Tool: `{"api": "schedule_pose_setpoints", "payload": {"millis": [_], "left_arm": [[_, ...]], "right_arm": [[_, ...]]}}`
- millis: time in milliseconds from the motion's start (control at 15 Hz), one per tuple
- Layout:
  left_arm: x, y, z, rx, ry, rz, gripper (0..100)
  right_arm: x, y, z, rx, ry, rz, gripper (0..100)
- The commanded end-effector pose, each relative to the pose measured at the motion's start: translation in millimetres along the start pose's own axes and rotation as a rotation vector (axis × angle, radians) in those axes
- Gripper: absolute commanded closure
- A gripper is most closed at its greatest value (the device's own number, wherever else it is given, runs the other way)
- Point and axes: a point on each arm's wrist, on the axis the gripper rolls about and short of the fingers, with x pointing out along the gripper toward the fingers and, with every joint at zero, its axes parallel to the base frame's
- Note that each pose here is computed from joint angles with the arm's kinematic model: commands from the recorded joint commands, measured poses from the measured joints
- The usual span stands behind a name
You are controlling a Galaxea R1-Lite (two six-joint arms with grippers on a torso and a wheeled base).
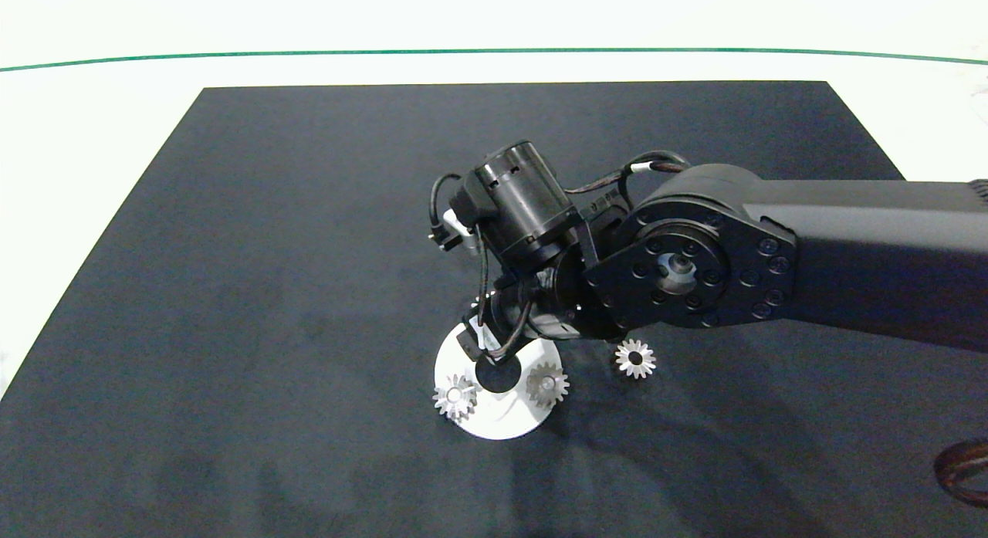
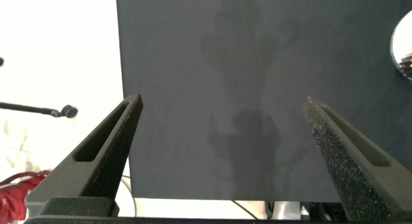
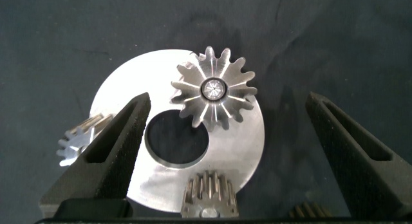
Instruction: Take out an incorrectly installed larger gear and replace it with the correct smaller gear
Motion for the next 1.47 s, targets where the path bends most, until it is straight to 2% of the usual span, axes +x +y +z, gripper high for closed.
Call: {"api": "schedule_pose_setpoints", "payload": {"millis": [67, 333, 800, 1467], "left_arm": [[-0.3, 0.0, -0.3, 0.001, 0.003, -0.001, 0], [0.0, -0.1, -0.5, 0.001, 0.005, 0.0, 0], [0.0, -0.1, -0.5, 0.003, 0.005, 0.0, 0], [-0.3, 0.0, -0.3, 0.003, 0.004, 0.0, 0]], "right_arm": [[5.0, 1.2, 0.1, 0.001, 0.006, -0.003, 0], [8.4, 2.1, -1.0, 0.008, 0.014, -0.004, 3], [18.4, 3.0, -4.4, 0.024, 0.036, -0.01, 18], [20.3, 3.7, -3.3, 0.055, 0.031, -0.012, 38]]}}
